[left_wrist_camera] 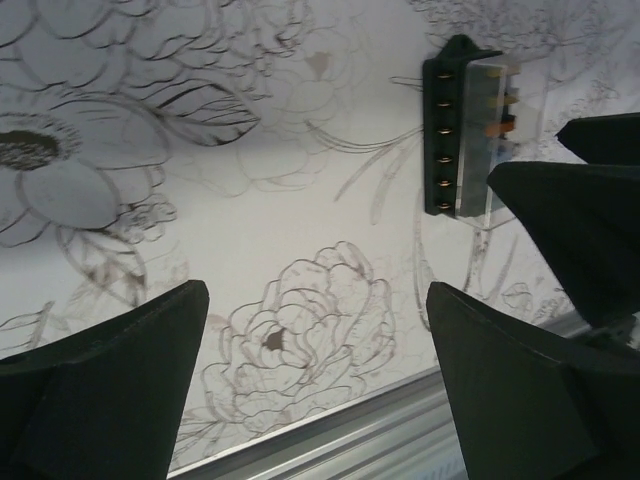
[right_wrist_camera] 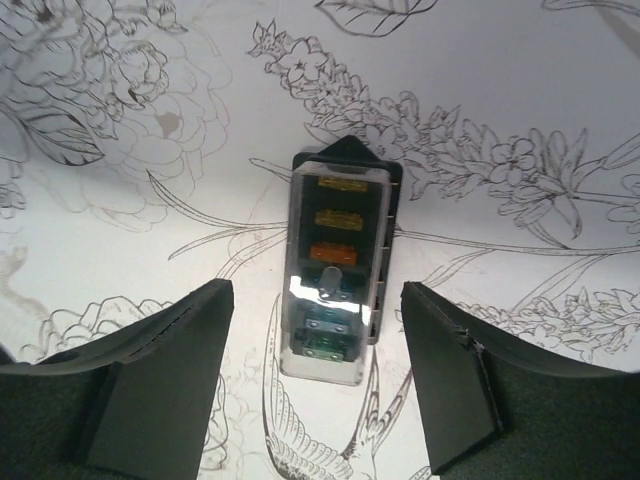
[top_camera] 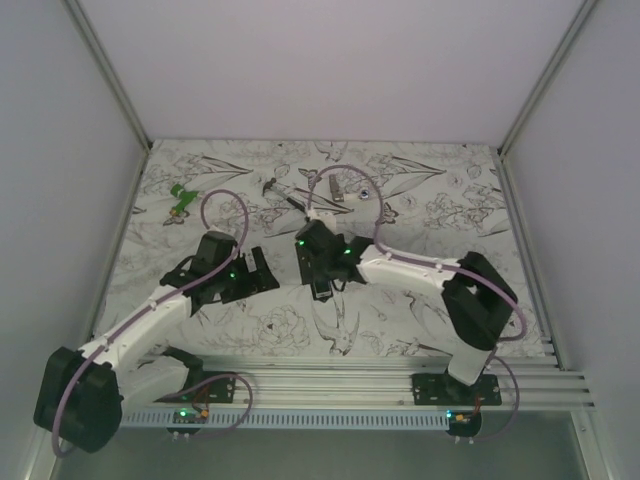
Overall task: Snap on the fuse box
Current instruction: Close the fuse box cover on the fuse box base.
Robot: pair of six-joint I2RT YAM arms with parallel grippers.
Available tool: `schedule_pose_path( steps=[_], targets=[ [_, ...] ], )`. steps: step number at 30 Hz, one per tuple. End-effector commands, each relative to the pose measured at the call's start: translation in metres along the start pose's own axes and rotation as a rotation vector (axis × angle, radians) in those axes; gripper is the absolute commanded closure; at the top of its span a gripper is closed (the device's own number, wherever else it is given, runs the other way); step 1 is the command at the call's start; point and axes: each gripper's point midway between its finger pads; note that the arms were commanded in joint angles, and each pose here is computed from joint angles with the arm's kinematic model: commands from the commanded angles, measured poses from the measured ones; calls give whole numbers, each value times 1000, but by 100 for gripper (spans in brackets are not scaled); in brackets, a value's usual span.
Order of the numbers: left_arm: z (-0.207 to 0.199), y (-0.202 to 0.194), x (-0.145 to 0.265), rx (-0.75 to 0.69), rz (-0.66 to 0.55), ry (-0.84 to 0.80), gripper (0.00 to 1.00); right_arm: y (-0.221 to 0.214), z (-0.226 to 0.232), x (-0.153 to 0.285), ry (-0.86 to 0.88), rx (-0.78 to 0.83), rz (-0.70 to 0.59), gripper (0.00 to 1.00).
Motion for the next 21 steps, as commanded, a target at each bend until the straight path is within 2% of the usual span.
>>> schedule_pose_path(
  steps=[1, 6, 10, 17, 21],
  targets=[
    [-39, 3, -2, 6, 36, -109, 9, 19, -6, 11, 182, -74, -68, 26],
    [-77, 1, -18, -22, 87, -156, 18, 25, -16, 10, 341, -158, -116, 36],
    [-102, -3, -38, -55, 142, -154, 26, 27, -27, 4, 428, -220, -133, 48],
    [-116, -2, -66, -66, 186, -128, 40, 19, -30, -8, 500, -251, -113, 60],
    [-115, -8, -82, -61, 223, -102, 47, 12, -25, -15, 536, -248, -91, 64]
  ],
)
Point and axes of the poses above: each gripper's point midway between its finger pads, its own x axis back along the fingers, its own z axis along the line the jaws close on, y = z × x, and after that the axes turned 13 degrees about x, right-handed
